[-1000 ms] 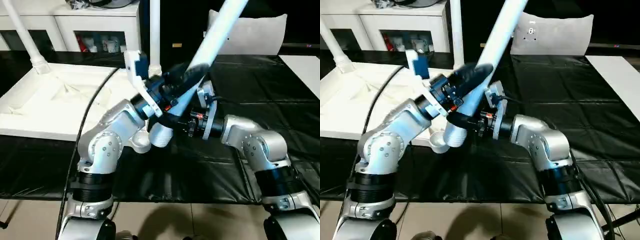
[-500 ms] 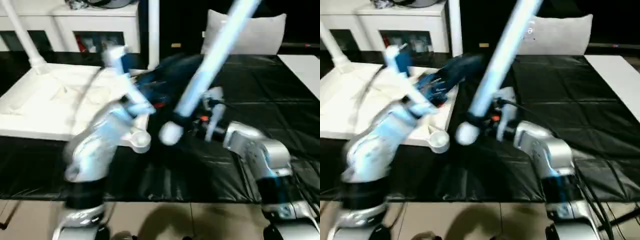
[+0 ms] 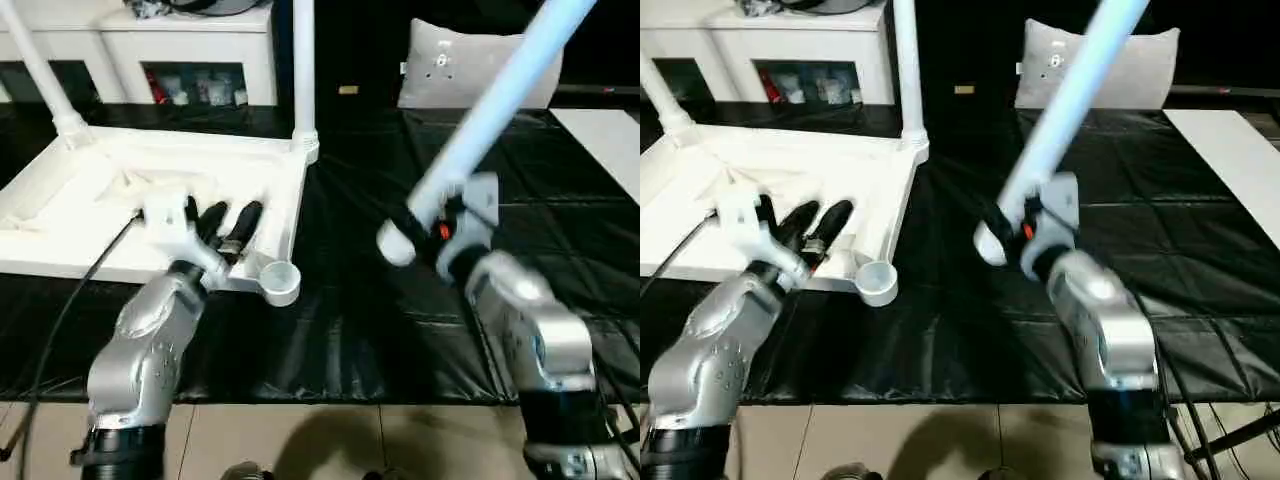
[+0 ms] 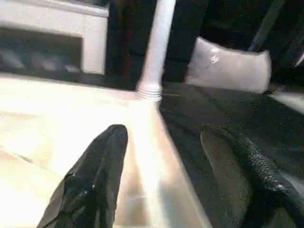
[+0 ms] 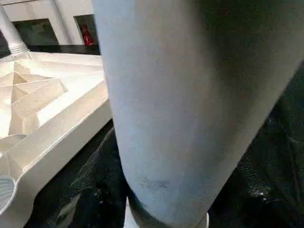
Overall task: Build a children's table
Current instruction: Pick table leg, then move to table
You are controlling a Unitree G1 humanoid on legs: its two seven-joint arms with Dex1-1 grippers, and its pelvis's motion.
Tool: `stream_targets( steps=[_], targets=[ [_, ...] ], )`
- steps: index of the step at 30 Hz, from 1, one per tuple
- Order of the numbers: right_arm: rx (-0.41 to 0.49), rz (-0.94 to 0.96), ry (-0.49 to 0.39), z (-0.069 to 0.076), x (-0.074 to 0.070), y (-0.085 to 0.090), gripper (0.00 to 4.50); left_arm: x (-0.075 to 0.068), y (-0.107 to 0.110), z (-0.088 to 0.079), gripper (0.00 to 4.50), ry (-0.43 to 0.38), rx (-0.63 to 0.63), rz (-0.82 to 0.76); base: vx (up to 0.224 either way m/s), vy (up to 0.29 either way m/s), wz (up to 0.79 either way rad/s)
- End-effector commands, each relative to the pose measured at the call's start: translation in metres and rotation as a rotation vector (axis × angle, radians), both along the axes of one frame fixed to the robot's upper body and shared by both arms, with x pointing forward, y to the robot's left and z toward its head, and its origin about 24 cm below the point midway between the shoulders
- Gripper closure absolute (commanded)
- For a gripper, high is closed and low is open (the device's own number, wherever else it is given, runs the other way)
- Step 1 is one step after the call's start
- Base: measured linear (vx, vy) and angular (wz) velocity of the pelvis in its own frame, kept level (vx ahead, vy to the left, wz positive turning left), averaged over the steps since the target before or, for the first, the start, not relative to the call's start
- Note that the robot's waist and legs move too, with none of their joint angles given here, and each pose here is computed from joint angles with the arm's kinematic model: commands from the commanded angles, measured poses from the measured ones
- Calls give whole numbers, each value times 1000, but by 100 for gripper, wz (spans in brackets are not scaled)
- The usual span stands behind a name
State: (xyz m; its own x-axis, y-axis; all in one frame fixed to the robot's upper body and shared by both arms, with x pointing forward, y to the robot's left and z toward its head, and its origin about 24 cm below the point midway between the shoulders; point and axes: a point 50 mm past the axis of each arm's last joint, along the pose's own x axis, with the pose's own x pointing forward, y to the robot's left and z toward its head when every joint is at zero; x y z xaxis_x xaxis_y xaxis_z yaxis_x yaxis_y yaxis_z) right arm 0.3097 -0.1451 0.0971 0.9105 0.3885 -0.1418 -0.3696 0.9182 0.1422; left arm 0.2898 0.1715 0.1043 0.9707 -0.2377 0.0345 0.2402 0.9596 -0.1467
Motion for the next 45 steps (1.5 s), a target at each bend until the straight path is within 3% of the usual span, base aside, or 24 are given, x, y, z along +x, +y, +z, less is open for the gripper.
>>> stream_targets(
  steps=[1,8,12,30,45],
  targets=[
    [-3,-54,-37,6,-2,-3,263,-3,0,-4,156,4,76,26,0,0,0],
    [-103,-69,-78,0,-9,-5,263,-9,-3,-9,156,-13,79,35,0,0,0],
    [-38,-58,-91,0,-12,-6,263,-11,-3,-13,156,8,57,41,0,0,0],
    [-55,-88,-78,-5,-11,-9,263,-8,-10,-13,156,-5,65,32,0,0,0],
    [-52,-64,-53,-9,-12,-3,263,-6,-12,-15,156,0,80,23,-52,153,1]
  ],
)
